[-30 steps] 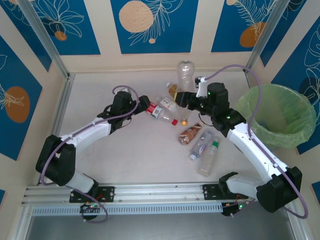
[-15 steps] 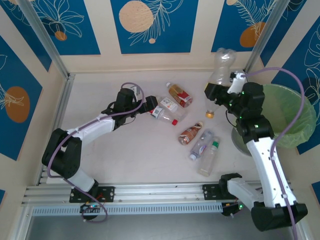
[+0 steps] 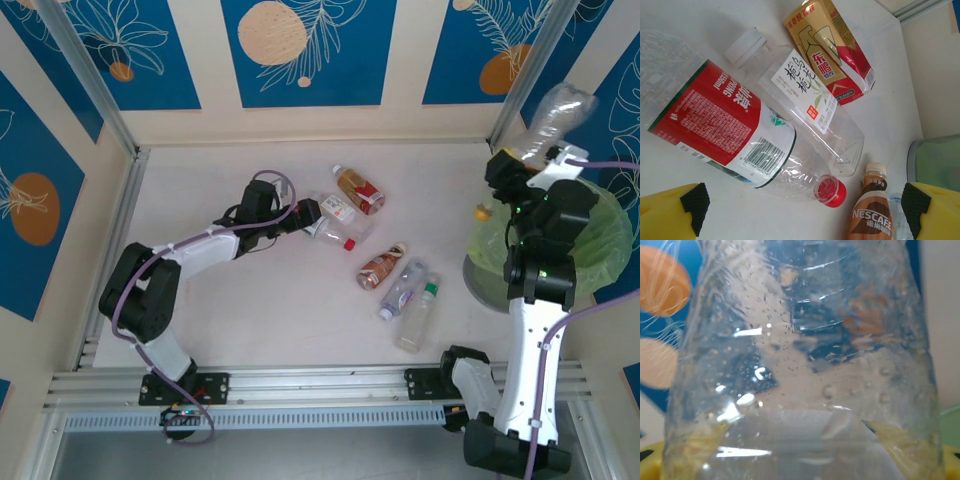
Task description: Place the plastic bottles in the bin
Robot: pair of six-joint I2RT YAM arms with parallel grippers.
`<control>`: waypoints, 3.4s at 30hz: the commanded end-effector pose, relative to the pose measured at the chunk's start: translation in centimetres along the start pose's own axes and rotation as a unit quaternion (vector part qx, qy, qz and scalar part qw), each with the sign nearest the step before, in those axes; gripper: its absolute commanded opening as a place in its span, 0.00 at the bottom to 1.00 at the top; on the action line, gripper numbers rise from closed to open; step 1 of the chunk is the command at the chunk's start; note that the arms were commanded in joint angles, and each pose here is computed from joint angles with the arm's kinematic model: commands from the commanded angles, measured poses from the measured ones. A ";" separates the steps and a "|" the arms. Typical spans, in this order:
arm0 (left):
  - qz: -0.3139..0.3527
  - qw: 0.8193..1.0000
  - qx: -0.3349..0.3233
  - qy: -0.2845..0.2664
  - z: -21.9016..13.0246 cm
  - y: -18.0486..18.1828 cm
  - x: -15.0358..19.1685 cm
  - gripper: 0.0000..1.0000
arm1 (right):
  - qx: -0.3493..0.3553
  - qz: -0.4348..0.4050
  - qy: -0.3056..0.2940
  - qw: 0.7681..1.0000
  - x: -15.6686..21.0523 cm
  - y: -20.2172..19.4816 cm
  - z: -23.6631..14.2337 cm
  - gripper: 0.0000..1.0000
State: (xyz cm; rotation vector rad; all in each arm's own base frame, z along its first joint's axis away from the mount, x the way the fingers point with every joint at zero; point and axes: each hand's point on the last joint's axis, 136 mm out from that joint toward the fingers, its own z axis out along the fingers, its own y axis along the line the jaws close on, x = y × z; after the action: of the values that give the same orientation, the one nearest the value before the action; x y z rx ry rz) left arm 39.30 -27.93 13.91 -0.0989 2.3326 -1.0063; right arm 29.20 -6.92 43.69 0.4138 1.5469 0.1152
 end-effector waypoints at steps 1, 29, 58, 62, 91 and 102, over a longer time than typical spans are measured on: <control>0.006 0.999 0.030 -0.013 0.0 -1.9 -1.4 1.00 | 0.084 -0.045 -0.103 0.990 -5.0 -2.8 -1.7 0.52; 0.013 1.000 0.015 -0.007 -0.2 -1.2 -0.9 1.00 | 0.160 -0.003 0.073 0.984 10.1 -11.9 3.2 0.58; -0.001 1.000 0.021 0.015 1.4 -1.2 -0.7 1.00 | 0.104 0.031 0.163 0.981 14.3 -10.4 3.7 0.94; -0.002 1.000 0.017 0.017 1.4 -1.0 -0.6 1.00 | 0.070 0.033 0.172 0.982 14.5 -9.2 3.8 0.94; -0.113 0.980 -0.161 0.015 0.1 4.7 0.2 1.00 | 0.026 0.047 0.134 0.990 7.0 -2.1 0.4 1.00; -0.126 0.975 -0.182 0.002 -0.4 5.3 -0.2 1.00 | -0.089 0.019 0.146 0.985 7.3 3.5 -1.1 1.00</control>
State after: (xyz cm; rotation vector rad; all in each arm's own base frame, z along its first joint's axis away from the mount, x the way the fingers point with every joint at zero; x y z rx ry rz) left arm 39.92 -24.18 10.43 -0.5149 2.5247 -0.7120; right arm 29.49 -2.98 36.81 0.3802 1.8097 0.2977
